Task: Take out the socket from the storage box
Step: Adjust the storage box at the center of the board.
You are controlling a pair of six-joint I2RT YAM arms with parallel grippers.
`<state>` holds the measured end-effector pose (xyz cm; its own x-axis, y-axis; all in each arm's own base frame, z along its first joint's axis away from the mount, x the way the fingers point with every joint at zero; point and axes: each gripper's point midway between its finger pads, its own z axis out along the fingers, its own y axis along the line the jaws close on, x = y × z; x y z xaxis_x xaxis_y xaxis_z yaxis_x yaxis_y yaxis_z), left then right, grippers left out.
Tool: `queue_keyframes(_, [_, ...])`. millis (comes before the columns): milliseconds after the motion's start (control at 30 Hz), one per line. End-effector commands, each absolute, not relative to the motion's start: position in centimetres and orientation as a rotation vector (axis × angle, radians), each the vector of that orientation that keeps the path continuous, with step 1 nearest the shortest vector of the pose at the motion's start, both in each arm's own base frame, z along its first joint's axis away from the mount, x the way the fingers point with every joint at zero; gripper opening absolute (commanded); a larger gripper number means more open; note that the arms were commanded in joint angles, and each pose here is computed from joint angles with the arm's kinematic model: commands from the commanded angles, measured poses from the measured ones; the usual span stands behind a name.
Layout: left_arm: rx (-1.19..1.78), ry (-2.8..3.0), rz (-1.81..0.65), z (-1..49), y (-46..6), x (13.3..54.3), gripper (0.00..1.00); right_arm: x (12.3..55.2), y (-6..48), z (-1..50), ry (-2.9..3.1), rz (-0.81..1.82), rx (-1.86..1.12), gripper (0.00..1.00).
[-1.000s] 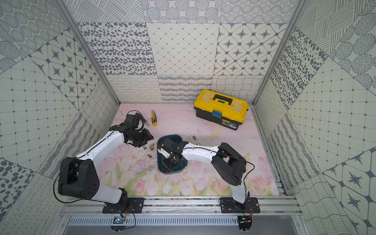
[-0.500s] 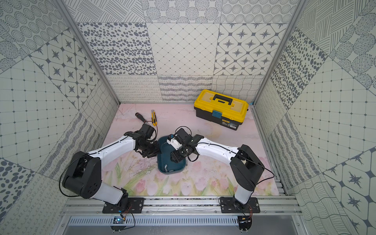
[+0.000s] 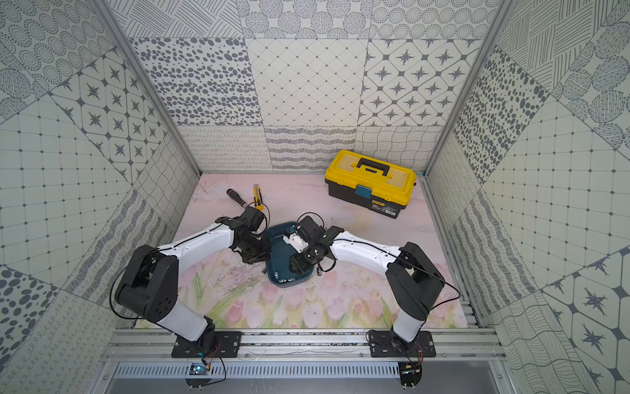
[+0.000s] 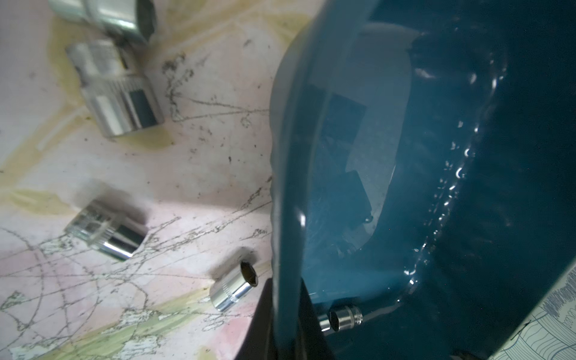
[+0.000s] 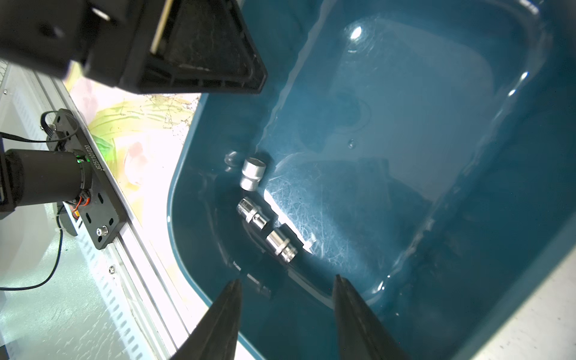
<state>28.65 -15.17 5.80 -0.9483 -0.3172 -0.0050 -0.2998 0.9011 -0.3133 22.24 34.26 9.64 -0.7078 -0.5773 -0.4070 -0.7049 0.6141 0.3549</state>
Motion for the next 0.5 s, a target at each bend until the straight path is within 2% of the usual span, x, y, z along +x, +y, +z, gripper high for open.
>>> queue_keyframes(0, [-0.48, 3.091, -0.453, 6.6, -15.2, 27.7, 0.04, 22.5, 34.3, 11.2, 2.529, 0.769, -1.047, 0.52])
queue_keyframes(233, [-0.378, 3.121, -0.477, 8.5, -15.9, 28.4, 0.02, 23.1, 33.2, 12.2, 2.514, 0.766, -0.998, 0.52])
queue_keyframes(467, [-0.308, 3.188, -0.56, 9.6, -17.0, 28.3, 0.0, 25.9, 28.9, 12.4, 2.552, 0.657, -0.755, 0.52])
